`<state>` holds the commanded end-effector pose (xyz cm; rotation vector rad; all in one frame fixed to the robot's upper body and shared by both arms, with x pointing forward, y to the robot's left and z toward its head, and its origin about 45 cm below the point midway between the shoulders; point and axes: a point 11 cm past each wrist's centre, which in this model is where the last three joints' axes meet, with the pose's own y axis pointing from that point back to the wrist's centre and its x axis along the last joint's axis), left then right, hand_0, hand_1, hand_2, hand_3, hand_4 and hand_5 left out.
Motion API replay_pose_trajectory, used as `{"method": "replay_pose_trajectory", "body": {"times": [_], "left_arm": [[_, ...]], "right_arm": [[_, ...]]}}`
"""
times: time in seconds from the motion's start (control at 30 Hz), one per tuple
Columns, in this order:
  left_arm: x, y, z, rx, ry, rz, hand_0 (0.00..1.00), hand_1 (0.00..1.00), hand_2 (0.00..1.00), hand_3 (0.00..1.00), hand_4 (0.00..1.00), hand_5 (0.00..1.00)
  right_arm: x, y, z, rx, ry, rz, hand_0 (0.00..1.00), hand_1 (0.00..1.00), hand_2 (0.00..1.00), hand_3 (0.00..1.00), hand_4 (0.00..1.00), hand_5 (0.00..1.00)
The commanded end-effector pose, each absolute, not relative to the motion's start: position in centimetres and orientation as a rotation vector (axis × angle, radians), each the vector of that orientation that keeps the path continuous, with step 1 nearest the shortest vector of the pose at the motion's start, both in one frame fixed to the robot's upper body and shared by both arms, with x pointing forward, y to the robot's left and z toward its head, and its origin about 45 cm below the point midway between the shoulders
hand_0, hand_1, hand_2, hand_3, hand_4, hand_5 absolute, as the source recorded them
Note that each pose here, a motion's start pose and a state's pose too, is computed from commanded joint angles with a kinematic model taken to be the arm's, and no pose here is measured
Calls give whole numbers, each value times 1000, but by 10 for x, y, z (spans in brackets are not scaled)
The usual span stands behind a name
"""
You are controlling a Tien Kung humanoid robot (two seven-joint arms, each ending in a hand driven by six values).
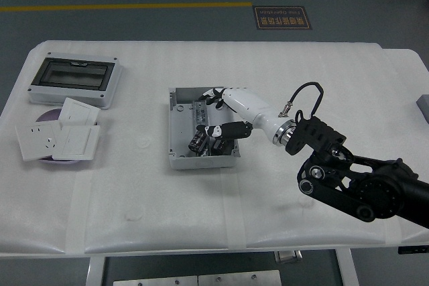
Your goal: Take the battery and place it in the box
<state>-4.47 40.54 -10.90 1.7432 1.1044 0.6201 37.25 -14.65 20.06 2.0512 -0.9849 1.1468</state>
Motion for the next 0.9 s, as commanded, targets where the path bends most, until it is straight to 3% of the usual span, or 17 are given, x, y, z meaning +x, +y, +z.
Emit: {"method": "replay_pose_trajectory", "body": {"times": [0.4, 0.9], "left_arm": [[-48, 406, -109, 1743, 1111, 619, 721, 661, 456, 490, 323, 2], [-54, 404, -109, 1744, 1125, 607, 720, 659, 458, 490, 328, 2]], "right_arm": [[385, -157, 213, 2030, -1065, 1133, 713, 655, 734, 801, 956, 639], [423, -228, 260, 1744, -1176, 1084, 713, 659, 740, 804, 954, 634]]}}
